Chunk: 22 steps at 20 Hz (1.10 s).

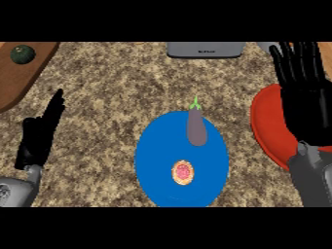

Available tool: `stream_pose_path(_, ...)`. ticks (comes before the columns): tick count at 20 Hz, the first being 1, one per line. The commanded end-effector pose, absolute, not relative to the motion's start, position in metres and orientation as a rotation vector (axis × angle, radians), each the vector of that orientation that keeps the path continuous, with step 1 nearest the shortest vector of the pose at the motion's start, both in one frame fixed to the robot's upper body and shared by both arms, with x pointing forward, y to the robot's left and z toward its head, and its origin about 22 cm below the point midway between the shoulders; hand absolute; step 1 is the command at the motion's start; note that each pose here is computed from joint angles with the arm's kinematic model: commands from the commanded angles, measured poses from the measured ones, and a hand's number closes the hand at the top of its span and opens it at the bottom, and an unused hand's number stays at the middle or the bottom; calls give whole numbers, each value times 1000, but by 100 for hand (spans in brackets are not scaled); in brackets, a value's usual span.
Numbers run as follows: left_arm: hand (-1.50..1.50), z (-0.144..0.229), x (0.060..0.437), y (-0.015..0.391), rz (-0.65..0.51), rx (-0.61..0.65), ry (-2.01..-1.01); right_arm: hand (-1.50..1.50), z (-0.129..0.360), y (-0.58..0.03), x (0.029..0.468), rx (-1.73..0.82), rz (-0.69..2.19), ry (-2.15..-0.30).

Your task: Pick the cupcake from the plate and place it in the bowl

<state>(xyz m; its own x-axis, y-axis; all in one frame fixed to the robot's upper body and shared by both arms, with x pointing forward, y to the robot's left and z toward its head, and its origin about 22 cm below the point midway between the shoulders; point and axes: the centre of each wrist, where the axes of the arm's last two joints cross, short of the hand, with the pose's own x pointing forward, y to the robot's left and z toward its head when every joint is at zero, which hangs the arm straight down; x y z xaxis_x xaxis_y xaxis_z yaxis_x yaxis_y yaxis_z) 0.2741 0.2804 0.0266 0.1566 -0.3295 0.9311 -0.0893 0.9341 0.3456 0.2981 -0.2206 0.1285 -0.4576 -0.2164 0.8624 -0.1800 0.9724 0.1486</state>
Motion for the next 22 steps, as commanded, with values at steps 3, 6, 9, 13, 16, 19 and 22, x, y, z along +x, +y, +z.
stream_pose_path(3,0,47,280,290,-134,378,-1493,150,149,-209,274,-94,59,-2100)
stream_pose_path(6,0,58,280,313,-74,453,-1549,150,138,-222,261,-408,208,-2082)
stream_pose_path(9,0,55,279,311,-37,453,-1522,-150,54,-297,249,-751,226,-1480)
stream_pose_path(13,0,48,271,312,-18,435,-1505,-150,30,-261,213,-851,163,-1485)
stream_pose_path(16,0,45,265,317,-30,425,-1500,-150,14,-236,181,-884,215,-1438)
stream_pose_path(19,0,43,263,314,-26,406,-1505,-150,9,-215,157,-937,183,-1402)
stream_pose_path(22,0,55,266,319,-19,416,-1531,-150,18,-198,135,-987,115,-1376)
